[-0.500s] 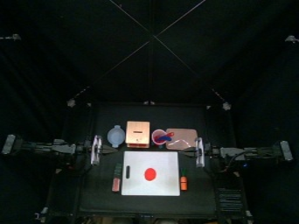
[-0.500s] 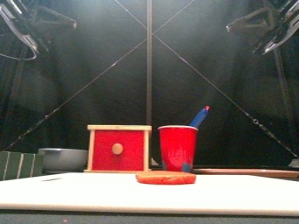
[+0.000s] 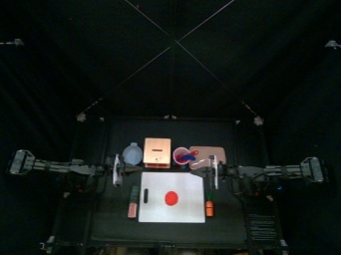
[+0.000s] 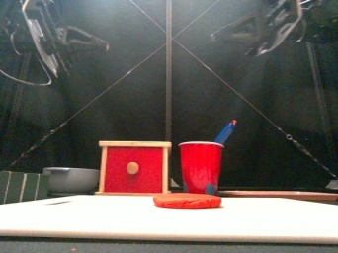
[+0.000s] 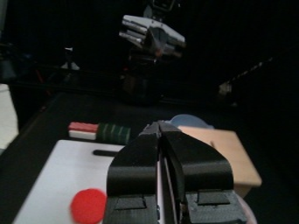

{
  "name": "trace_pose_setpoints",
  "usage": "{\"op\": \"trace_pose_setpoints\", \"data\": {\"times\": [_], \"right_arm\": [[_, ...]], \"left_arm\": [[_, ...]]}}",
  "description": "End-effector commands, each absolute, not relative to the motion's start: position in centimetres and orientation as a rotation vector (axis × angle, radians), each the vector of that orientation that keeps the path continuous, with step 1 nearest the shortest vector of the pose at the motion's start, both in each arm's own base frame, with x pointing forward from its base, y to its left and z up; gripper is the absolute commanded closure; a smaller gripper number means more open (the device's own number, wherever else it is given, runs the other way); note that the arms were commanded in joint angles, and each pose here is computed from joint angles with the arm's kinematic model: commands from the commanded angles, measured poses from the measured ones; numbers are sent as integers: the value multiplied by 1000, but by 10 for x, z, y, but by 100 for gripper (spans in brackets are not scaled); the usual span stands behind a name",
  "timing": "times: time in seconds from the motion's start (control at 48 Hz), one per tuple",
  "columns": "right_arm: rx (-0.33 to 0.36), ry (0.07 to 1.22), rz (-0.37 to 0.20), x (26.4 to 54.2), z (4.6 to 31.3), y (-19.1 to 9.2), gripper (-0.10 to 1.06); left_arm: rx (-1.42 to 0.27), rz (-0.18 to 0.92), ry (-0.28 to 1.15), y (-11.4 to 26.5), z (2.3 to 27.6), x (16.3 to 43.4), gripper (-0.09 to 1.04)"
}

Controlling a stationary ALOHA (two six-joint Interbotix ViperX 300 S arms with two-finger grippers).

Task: Get the cutter from the drawer then cut the dough then place the extra dough in the bowl
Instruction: Open the drawer

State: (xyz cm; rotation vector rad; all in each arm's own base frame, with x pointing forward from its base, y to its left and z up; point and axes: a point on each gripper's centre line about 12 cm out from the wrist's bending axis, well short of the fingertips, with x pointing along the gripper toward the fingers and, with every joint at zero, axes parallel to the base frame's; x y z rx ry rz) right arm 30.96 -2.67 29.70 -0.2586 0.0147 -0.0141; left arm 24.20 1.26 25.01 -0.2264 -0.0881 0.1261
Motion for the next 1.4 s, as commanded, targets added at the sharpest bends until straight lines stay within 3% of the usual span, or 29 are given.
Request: {"op": "trace_pose_setpoints", "data": {"times": [0.021,0.167,0.354,0.646,1.042,1.396], "right_arm": [[-290,-9,-49,344,300,-51,104],[-281,18,-110,384,281,-90,104],[-269,65,-155,429,250,-128,104],[-263,146,-170,473,198,-160,104],[-247,268,-171,476,164,-164,104],[-257,296,-158,476,160,-161,104]], "left_arm": [[-326,228,-49,23,232,251,74],[-419,341,-3,33,212,258,73],[-447,376,17,32,201,264,70],[-529,401,42,33,190,266,54],[-717,434,83,29,172,272,18],[-877,488,128,25,146,299,8]]}}
